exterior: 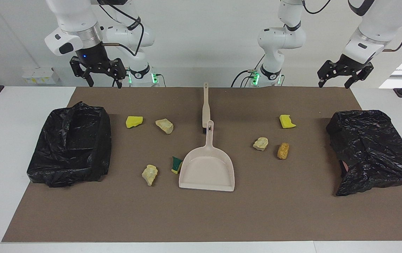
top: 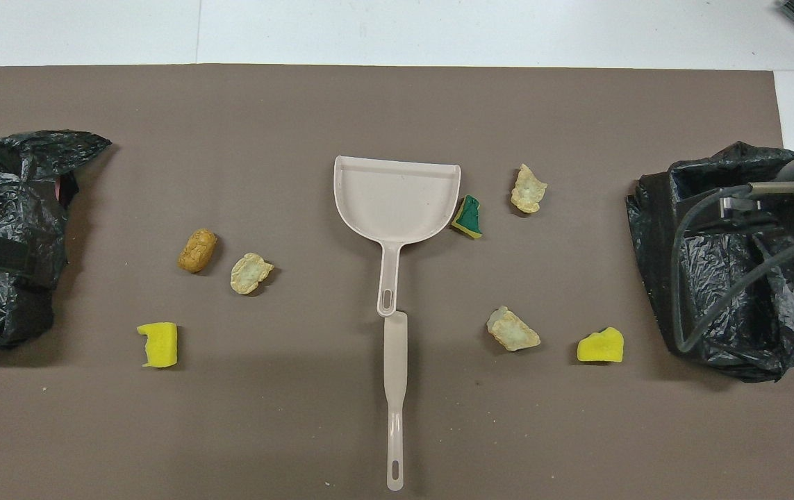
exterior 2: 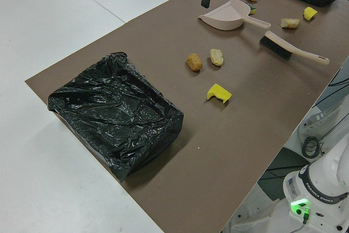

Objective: Sweep and dump trash in bin

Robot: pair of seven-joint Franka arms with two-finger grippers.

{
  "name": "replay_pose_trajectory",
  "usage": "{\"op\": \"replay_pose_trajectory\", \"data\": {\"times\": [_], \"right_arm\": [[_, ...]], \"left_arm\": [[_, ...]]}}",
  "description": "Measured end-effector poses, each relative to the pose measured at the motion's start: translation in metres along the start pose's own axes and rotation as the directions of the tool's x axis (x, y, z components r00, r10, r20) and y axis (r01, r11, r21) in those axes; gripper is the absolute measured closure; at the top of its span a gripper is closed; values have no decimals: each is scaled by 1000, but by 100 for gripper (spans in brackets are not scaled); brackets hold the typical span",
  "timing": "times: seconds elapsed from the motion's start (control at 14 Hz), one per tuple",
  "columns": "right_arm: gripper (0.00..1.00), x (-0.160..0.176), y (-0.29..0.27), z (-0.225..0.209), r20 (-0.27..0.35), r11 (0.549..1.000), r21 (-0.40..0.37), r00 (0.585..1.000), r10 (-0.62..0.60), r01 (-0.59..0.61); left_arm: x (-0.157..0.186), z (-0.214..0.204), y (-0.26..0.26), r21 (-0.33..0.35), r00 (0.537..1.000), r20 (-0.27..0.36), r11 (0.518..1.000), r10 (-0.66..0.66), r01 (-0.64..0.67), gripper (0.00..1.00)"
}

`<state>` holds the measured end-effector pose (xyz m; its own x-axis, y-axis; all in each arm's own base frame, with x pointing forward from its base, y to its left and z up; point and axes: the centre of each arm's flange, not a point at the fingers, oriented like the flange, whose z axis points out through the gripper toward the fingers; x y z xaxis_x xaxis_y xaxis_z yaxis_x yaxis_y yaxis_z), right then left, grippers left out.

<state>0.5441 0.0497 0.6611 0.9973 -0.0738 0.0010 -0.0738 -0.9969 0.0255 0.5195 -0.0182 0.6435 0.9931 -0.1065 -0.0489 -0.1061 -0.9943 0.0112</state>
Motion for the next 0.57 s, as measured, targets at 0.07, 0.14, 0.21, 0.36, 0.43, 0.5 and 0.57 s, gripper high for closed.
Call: {"op": "replay_pose_trajectory", "data": {"times": [0.07, 0.14, 0.21, 0.36, 0.43, 0.5, 0.57], "right_arm": [[0, 0, 1, 0, 1, 1000, 0, 1000, 3, -3], [0, 0, 2, 0, 1, 1000, 0, 1000, 3, -3], [0, 0, 2, 0, 1, 1000, 0, 1000, 3, -3], [0, 0, 2, 0, 1, 1000, 0, 1000, 3, -3], [0, 0, 2, 0, 1, 1000, 0, 1000, 4, -4], [0, 0, 2, 0, 1, 1000, 0, 1000, 4, -4], [0, -1, 2, 0, 1, 1000, 0, 1000, 4, -4]], "left_arm": [[0, 0, 0, 0, 1000, 0, 1000, 0, 0, 0], [0, 0, 0, 0, 1000, 0, 1000, 1, -1, 0], [0, 0, -1, 0, 1000, 0, 1000, 1, -1, 0], [0, 0, 0, 0, 1000, 0, 1000, 3, -3, 0], [0, 0, 1, 0, 1000, 0, 1000, 6, -6, 0], [0, 0, 3, 0, 1000, 1, 1000, 10, -10, 0], [1, 1, 6, 0, 1000, 2, 1000, 15, -15, 0]]}}
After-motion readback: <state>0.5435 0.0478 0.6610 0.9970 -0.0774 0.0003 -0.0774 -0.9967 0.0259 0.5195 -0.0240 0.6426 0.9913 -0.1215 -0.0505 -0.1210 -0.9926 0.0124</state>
